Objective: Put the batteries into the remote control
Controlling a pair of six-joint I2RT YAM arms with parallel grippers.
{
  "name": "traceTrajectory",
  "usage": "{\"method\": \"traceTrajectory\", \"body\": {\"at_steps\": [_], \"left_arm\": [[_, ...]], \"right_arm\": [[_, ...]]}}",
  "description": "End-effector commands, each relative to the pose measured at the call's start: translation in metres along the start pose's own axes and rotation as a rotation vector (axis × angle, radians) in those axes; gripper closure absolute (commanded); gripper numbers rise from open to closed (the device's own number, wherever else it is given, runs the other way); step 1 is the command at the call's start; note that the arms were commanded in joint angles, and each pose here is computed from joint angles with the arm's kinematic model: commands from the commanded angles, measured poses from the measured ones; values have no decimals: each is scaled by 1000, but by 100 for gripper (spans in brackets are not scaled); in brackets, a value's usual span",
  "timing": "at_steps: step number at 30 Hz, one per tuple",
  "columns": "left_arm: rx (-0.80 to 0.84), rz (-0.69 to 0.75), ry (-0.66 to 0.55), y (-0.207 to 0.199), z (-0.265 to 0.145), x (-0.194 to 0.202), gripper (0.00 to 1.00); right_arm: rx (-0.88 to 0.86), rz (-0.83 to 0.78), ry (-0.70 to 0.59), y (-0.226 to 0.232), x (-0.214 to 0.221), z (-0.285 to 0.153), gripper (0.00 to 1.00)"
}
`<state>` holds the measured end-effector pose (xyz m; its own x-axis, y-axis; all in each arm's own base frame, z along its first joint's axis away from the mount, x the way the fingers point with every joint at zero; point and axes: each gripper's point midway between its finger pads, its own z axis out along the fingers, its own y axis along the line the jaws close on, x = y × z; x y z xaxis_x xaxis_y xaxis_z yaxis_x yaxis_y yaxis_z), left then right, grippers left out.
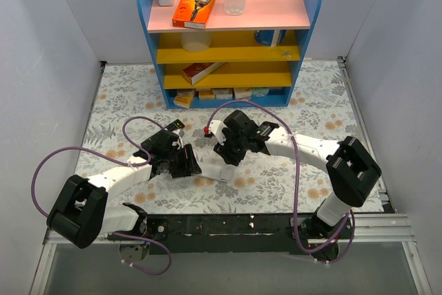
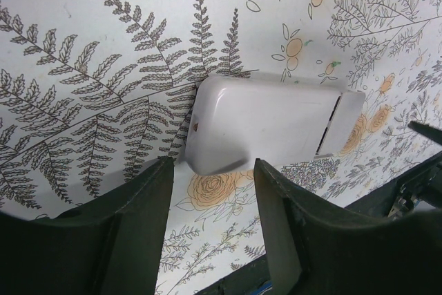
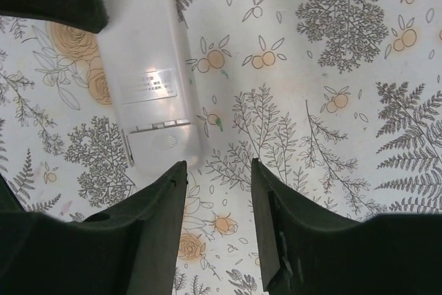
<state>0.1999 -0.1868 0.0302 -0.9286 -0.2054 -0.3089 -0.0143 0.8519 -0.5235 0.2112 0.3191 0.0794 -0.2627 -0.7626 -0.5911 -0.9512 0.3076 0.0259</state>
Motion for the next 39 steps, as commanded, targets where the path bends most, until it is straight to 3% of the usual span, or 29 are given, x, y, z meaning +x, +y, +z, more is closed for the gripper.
{"method": "traceTrajectory", "body": {"at_steps": [1, 39], "left_arm": [[-27, 12, -7, 4, -3, -1, 50], [-29, 12, -2, 4, -2, -1, 50]], "right_arm": [[67, 60, -8, -16, 0, 6, 55], [-18, 46, 80, -6, 21, 32, 57]]}}
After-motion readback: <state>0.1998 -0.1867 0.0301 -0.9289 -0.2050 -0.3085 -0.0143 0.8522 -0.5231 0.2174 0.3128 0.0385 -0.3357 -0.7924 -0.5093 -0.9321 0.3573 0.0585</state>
